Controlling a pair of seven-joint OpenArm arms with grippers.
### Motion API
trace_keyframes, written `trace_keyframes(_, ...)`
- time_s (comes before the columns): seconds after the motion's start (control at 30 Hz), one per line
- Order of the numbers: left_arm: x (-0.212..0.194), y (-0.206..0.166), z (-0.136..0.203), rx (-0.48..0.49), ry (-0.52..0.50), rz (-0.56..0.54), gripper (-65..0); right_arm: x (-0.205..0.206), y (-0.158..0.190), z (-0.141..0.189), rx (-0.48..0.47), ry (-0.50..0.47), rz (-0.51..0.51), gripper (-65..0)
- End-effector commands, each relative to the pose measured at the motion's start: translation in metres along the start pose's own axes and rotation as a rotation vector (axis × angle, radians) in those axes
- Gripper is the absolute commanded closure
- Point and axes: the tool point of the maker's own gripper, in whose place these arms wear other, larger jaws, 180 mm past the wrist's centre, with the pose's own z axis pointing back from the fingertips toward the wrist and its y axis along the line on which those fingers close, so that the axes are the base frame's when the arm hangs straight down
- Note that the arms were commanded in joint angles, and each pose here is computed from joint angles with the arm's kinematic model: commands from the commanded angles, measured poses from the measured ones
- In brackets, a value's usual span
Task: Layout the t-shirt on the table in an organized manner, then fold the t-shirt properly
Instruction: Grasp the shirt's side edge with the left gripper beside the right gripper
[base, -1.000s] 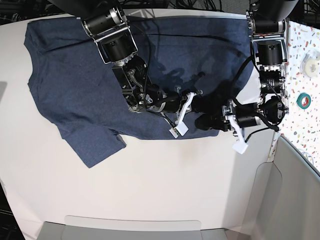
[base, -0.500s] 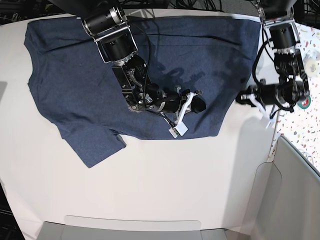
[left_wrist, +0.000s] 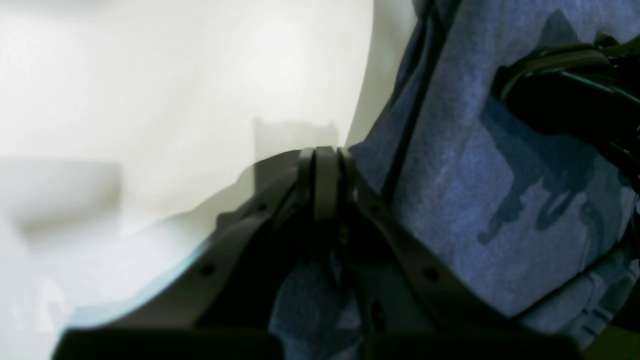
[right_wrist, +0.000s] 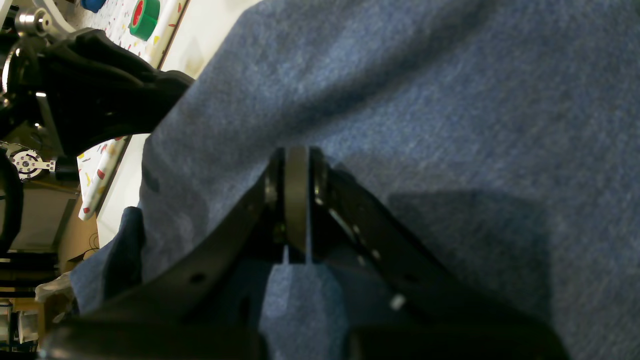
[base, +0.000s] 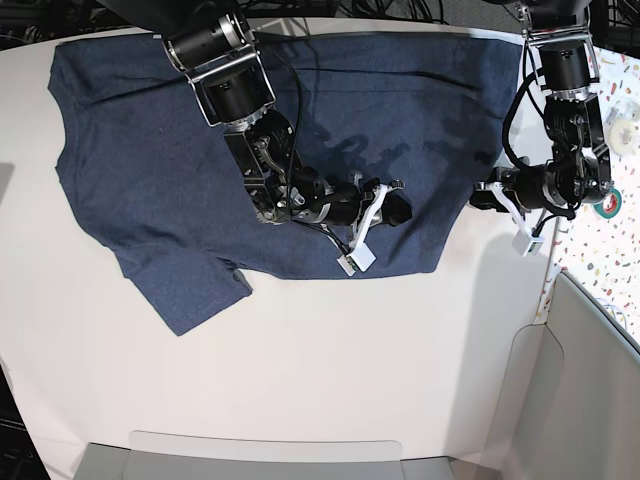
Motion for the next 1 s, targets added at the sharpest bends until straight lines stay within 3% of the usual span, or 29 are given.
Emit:
trace_keyframes(0.0, -0.01, 0.005, 0.0, 0.036, 0.061, -0.025, -0.6, -0.03, -0.008, 0.0, -0.03, 0.097, -0.044, 0.0)
trace_keyframes(0.13, -0.02, -0.012, -0.014, 0.008, 0.121, -0.081, -0.7, -0.03, -0.008, 0.0, -0.03, 0.097, -0.044, 0.0)
trace_keyframes(0.37, -0.025, -0.054, -0.027, -0.148, 0.139, -0.097, -0.7, -0.03, -0.008, 0.0, -0.03, 0.097, -0.044, 0.0)
trace_keyframes(0.53, -0.001, -0.071, -0.023, -0.224, 0.083, -0.096, -0.8, -0.03, -0.008, 0.0, -0.03, 0.098, -0.043, 0.0)
trace_keyframes(0.73, 0.014, -0.096, -0.012, -0.366, 0.022, -0.251, -3.8, -0.03, -0.008, 0.0, -0.03, 0.098, -0.043, 0.0)
trace_keyframes(0.97, 0.04, -0.108, -0.005, -0.485, -0.071, -0.165, -9.3, -0.031, -0.008, -0.001, -0.029, 0.099, -0.044, 0.0)
